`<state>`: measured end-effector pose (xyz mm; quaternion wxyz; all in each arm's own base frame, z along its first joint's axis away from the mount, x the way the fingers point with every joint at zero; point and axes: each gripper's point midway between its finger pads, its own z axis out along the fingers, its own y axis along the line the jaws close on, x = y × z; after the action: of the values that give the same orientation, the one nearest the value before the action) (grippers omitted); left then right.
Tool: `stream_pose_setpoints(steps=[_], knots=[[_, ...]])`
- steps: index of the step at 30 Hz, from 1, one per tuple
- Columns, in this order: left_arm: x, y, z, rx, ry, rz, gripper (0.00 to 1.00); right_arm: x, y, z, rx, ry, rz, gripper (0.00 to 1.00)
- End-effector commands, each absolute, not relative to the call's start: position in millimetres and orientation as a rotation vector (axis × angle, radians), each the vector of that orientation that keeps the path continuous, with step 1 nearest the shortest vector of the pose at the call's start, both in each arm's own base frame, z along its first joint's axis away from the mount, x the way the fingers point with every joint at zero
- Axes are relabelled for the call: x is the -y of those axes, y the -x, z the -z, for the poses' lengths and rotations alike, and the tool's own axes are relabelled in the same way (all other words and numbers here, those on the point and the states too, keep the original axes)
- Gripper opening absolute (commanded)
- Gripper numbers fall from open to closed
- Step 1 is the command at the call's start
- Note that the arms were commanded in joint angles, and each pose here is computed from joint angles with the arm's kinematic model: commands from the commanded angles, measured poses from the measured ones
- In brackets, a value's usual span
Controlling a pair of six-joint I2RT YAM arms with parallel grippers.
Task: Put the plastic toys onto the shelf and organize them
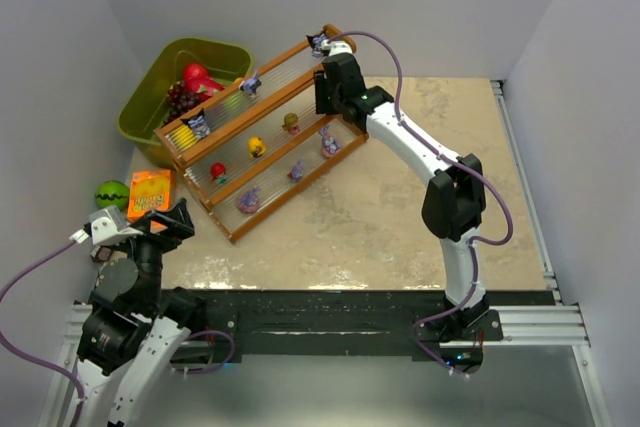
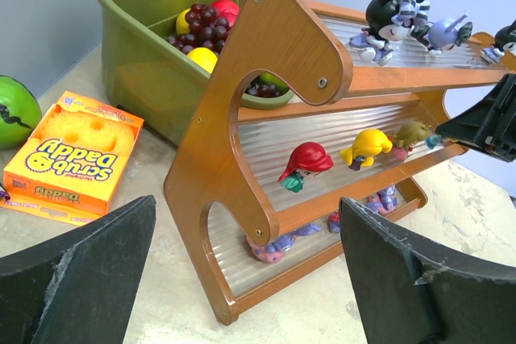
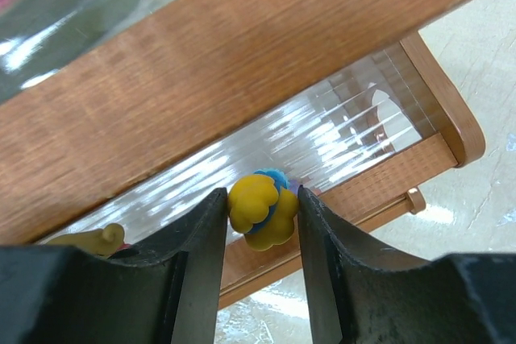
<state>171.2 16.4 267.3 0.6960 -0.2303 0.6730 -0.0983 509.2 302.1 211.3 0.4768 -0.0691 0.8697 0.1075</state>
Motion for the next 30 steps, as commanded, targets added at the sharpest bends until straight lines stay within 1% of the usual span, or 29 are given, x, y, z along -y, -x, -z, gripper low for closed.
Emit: stream_pose_setpoints(steps=[1, 18, 30], knots=[[-24, -160, -283, -1.401, 0.546, 0.267, 1.00, -309, -517, -229, -2.071, 0.145, -0.305, 0.44], [-24, -160, -284, -1.398, 0.547, 0.269, 1.00, -314, -514, -240, -2.027, 0.154, -0.359, 0.47], [-24, -159, -284, -1.397, 0.547, 0.270, 1.00, -307, -503, -260, -1.985, 0.145, -0.378, 0.50]])
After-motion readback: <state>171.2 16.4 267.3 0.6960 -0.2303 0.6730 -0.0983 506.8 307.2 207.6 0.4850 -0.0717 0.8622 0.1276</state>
